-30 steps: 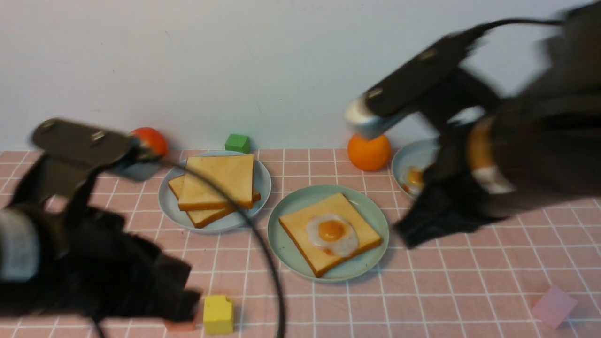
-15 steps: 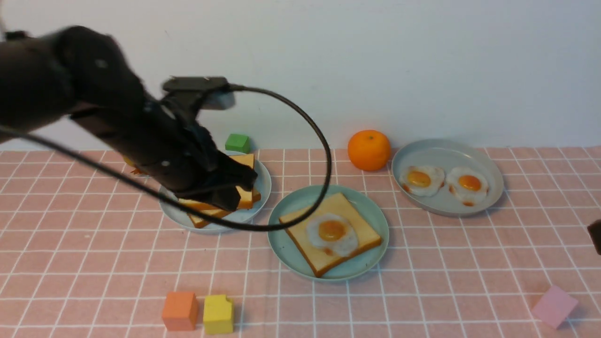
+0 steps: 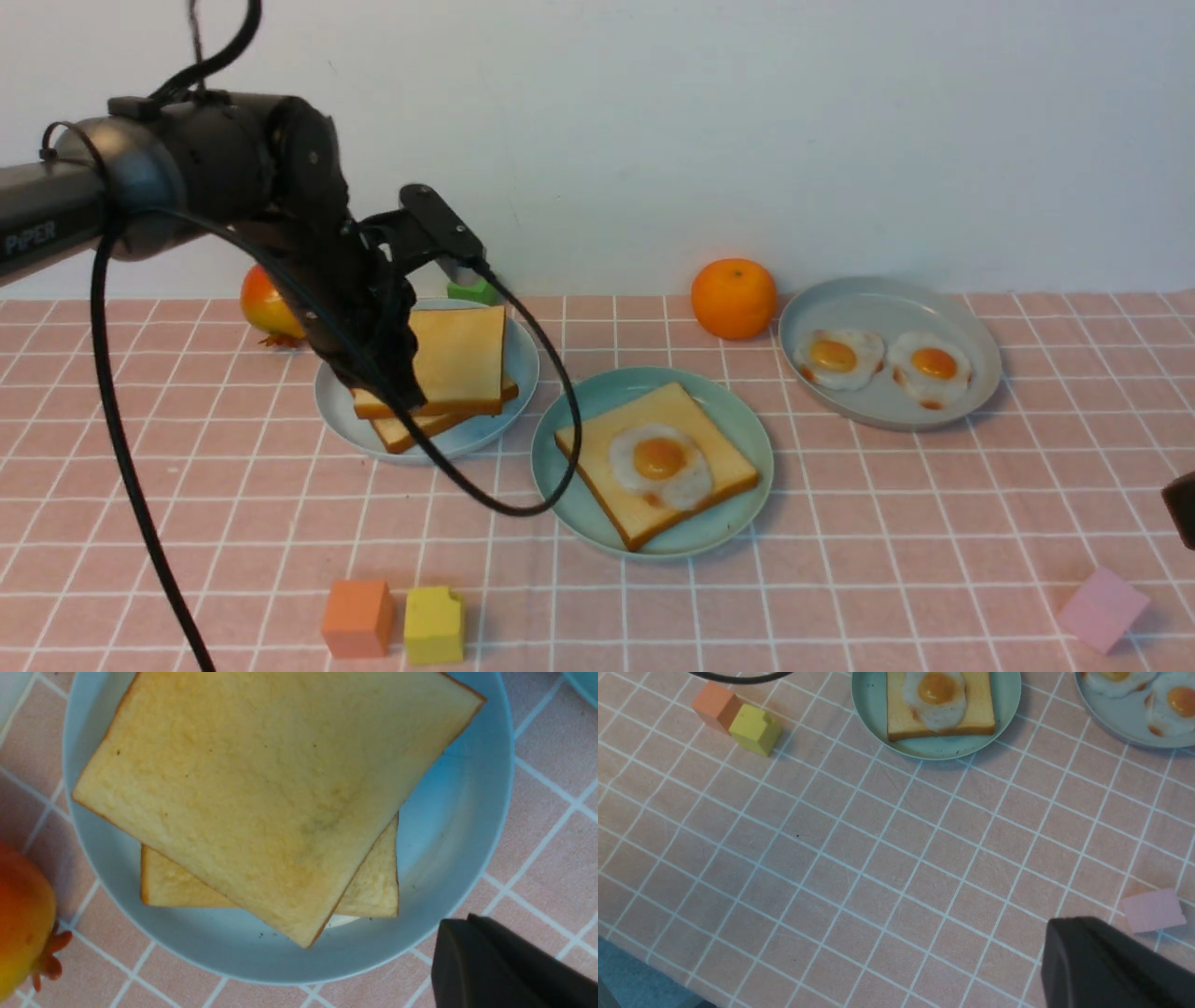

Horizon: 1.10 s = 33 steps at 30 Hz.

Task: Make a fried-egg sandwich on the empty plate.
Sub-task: Use the left arm to grab a slice of bread

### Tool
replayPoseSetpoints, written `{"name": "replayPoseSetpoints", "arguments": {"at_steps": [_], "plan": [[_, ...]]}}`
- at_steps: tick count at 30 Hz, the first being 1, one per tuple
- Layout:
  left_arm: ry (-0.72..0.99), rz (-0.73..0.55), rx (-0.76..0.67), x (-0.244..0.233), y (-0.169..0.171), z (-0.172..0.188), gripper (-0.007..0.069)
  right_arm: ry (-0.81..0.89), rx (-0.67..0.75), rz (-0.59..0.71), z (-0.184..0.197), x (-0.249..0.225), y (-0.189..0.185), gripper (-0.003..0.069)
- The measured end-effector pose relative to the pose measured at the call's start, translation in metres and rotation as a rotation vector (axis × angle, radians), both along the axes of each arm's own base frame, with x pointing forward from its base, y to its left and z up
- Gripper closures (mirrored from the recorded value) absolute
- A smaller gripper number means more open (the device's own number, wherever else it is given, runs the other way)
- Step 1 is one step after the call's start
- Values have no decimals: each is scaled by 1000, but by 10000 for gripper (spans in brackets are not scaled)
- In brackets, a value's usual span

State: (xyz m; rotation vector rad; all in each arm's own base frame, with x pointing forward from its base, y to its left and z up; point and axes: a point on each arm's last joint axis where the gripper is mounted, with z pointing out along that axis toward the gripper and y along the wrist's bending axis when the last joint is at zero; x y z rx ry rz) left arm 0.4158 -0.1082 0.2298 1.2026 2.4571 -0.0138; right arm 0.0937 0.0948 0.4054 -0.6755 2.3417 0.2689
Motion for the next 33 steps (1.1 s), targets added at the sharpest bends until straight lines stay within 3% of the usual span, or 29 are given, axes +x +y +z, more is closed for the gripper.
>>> {"name": "replayPoseSetpoints", "arguments": {"at_steps": [5, 6, 7, 10, 13, 18, 24, 25, 26, 28, 33], "plan": [[1, -101, -32, 6, 14, -7, 468, -1, 1, 0, 0, 0, 0, 636], [-14, -125, -29, 8, 14, -8, 401, -1, 1, 0, 0, 0, 0, 636], [-13, -128, -29, 8, 14, -10, 392, -2, 0, 1, 0, 0, 0, 636], [-47, -181, -10, 16, 12, -22, 254, -7, -9, 13, 0, 0, 0, 634], [-71, -223, 16, 23, 10, -36, 209, -11, -15, 21, 0, 0, 0, 633], [-95, -245, 54, 29, 11, -50, 237, -12, -16, 22, 0, 0, 0, 629], [-135, -245, 75, 36, 12, -54, 407, -13, -17, 23, 0, 0, 0, 627], [-136, -245, 75, 36, 12, -54, 407, -13, -17, 23, 0, 0, 0, 627], [-138, -247, 78, 36, 12, -55, 479, -13, -17, 23, 0, 0, 0, 627], [-142, -250, 80, 37, 12, -55, 543, -8, -13, 25, 0, -1, 0, 627], [-153, -283, 106, 35, 5, -54, 586, 11, 1, 32, 0, -2, 1, 620]]}}
